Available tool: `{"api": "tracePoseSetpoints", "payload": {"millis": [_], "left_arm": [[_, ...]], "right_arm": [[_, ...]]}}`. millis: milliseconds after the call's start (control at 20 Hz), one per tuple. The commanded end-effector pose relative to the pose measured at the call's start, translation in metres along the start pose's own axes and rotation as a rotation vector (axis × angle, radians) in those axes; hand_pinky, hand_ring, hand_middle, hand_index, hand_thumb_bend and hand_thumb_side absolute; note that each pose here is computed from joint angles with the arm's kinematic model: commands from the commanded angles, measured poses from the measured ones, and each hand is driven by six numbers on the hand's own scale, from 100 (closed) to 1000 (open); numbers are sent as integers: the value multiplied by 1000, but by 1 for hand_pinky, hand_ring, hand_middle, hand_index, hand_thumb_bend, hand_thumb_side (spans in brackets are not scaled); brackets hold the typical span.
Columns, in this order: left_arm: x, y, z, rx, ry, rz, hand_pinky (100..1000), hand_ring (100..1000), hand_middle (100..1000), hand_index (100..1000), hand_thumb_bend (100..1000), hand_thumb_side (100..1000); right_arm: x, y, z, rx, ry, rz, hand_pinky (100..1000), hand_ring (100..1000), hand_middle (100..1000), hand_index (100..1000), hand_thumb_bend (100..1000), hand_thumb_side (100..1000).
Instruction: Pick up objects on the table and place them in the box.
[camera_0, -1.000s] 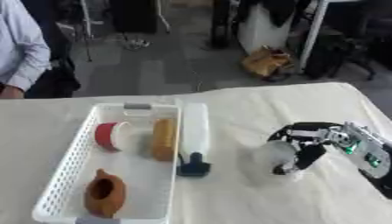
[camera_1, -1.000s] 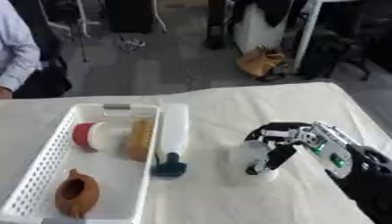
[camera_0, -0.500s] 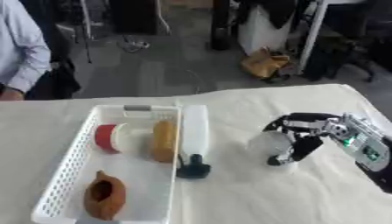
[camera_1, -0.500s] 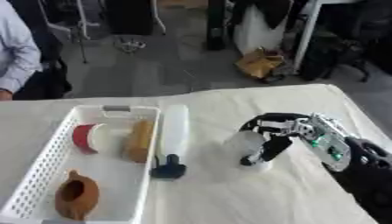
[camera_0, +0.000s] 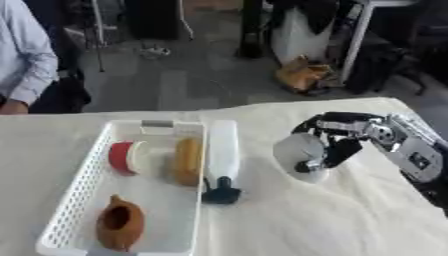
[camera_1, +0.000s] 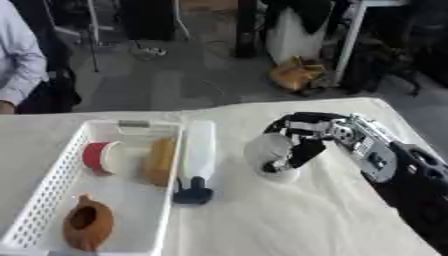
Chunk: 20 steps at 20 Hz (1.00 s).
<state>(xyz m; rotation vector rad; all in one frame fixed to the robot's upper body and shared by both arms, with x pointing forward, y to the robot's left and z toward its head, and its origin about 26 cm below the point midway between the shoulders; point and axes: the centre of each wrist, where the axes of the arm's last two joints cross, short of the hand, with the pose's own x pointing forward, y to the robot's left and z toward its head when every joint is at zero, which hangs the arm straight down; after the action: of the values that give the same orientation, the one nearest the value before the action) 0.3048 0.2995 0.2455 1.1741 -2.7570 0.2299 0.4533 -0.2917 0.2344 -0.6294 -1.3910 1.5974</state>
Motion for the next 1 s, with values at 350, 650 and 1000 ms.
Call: {"api": "tracePoseSetpoints", "payload": {"millis": [350,650,1000], "left_arm": [[3,2,-11,12,-42,2,996,963,835,889,100,1000],[3,2,-11,10,-45,3,996,963,835,889,100,1000],[3,2,-11,8,-49,7,996,964,835,889,100,1000]], "right_arm": [[34,-43,1,-95,-89,47,380,543,563,664,311,541],[56,-60,-3,-118,-144,70,379,541,557,662,306,545],[88,-79,-10,-143,-224,101,376,536,546,652,283,557]]}}
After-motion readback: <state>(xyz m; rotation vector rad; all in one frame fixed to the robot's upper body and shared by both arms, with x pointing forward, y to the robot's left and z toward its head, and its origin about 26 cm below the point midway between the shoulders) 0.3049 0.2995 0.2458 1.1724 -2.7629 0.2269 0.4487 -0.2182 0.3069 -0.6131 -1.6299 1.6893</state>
